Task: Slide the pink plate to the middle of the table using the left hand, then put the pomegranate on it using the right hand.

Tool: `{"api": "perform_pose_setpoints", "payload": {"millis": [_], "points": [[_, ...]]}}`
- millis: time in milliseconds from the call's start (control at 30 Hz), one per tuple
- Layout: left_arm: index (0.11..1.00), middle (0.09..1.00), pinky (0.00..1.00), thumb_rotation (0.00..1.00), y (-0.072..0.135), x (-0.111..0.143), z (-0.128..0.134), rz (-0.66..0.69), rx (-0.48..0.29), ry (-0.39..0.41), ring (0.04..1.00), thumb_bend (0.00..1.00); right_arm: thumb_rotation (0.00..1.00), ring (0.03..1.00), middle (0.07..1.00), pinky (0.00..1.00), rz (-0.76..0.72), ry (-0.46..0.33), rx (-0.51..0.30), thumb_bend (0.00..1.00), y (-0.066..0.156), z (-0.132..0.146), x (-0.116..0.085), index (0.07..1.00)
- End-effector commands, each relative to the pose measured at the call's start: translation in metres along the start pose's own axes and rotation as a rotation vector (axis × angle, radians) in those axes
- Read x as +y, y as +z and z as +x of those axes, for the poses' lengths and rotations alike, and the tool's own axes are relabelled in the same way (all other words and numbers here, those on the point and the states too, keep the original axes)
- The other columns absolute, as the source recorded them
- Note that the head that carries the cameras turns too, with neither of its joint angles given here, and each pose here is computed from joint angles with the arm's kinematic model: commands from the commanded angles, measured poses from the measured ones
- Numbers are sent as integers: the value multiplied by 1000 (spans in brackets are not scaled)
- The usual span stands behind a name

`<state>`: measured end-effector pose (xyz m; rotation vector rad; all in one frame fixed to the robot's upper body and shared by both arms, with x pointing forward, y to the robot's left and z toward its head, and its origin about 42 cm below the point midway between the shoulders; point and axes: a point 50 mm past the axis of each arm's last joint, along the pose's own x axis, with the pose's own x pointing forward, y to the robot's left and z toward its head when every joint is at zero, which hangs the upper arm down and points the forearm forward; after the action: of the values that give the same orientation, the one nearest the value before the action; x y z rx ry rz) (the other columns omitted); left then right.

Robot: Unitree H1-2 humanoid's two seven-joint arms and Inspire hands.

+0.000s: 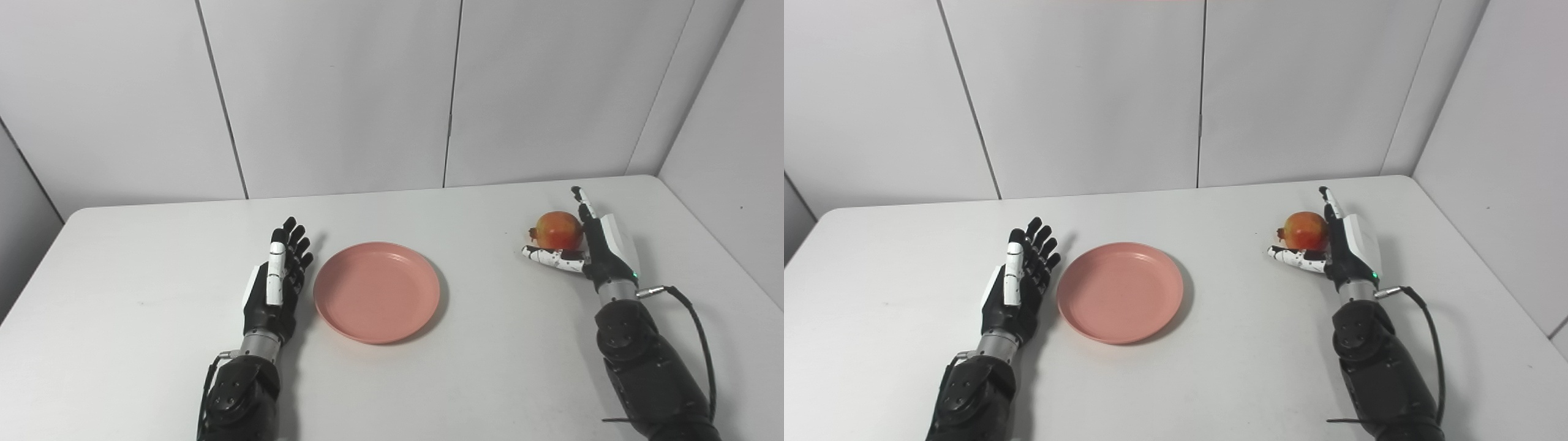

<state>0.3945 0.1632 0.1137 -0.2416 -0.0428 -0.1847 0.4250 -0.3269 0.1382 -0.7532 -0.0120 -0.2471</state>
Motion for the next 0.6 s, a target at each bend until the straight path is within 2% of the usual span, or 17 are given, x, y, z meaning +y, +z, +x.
{"api": "perform_pose_setpoints", "payload": {"millis": [0, 367, 567], "points": [[999, 1000, 984, 1000, 9, -1, 2, 18, -32, -15, 1000, 581, 271, 918, 952, 834, -9, -74, -114, 903, 23, 21, -22, 958], [1000, 1000, 995, 1000, 11, -1, -1, 6, -28, -19, 1000, 588, 206, 886, 916, 803, -18, -88, -110, 832, 15, 25, -15, 922], [1000, 1000, 986, 1000, 12, -1, -2, 18, -32, -17, 1000, 595, 139, 814, 839, 733, -20, -165, -127, 759, 18, 27, -10, 848]]}}
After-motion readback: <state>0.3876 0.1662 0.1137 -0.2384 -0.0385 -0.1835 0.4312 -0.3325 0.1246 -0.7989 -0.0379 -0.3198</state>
